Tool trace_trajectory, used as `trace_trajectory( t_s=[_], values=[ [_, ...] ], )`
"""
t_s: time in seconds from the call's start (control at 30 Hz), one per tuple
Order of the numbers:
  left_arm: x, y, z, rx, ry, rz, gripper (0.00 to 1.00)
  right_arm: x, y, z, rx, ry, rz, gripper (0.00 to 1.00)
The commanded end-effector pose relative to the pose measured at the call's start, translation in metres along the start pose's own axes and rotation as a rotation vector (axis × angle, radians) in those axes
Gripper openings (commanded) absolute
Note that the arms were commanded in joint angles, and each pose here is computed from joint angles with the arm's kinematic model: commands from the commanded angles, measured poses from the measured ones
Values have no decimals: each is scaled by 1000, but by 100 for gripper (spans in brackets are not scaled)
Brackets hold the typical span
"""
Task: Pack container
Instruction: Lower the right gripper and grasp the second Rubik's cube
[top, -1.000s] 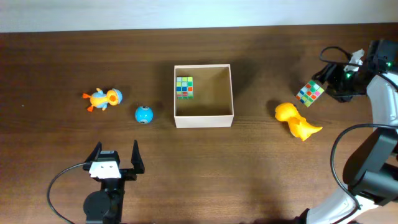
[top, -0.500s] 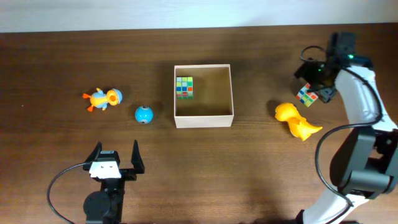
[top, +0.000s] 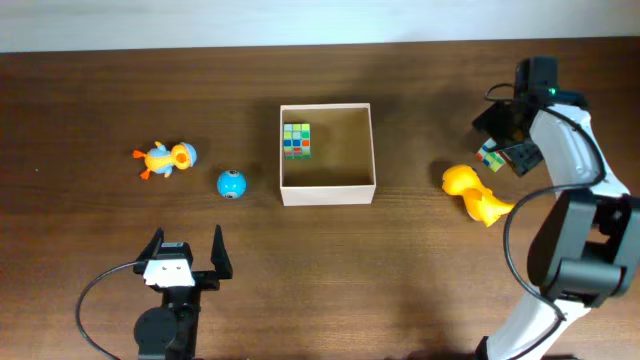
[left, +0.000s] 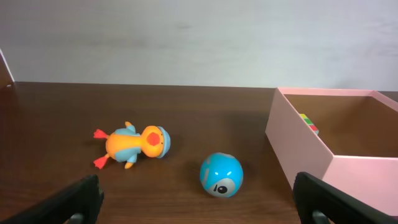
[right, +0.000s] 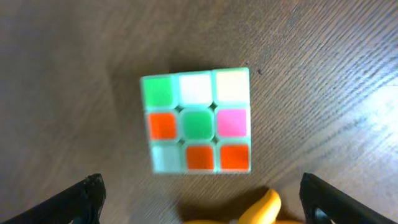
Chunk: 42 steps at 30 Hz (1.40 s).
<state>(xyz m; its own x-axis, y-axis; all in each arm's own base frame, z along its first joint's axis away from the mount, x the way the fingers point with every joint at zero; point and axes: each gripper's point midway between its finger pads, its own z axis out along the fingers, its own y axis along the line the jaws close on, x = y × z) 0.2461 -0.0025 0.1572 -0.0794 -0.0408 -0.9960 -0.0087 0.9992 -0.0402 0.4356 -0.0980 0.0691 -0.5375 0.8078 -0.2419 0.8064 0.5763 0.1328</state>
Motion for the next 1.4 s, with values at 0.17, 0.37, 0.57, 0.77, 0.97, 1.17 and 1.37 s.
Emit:
trace_trajectory(
  t_s=[0.17, 0.37, 0.57, 0.77, 0.97, 1.17, 1.37],
  values=[
    [0, -3, 0, 16, -2, 20, 99, -10, -10, 28, 25, 10, -21, 92],
    [0, -3, 0, 16, -2, 20, 99, -16, -9, 29, 9, -3, -47, 83],
    [0, -3, 0, 16, -2, 20, 99, -19, -5, 29, -8, -13, -70, 68],
    [0, -3, 0, 16, -2, 20, 99, -15, -6, 36, -3, 4, -87, 61],
    [0, -3, 0, 16, -2, 20, 99, -3, -12, 53, 22, 59, -108, 59],
    [0, -3, 0, 16, -2, 20, 99, -3, -12, 54, 21, 62, -134, 59],
    [0, -3, 0, 16, -2, 20, 99, -8, -8, 51, 11, 50, -175, 62]
  ],
)
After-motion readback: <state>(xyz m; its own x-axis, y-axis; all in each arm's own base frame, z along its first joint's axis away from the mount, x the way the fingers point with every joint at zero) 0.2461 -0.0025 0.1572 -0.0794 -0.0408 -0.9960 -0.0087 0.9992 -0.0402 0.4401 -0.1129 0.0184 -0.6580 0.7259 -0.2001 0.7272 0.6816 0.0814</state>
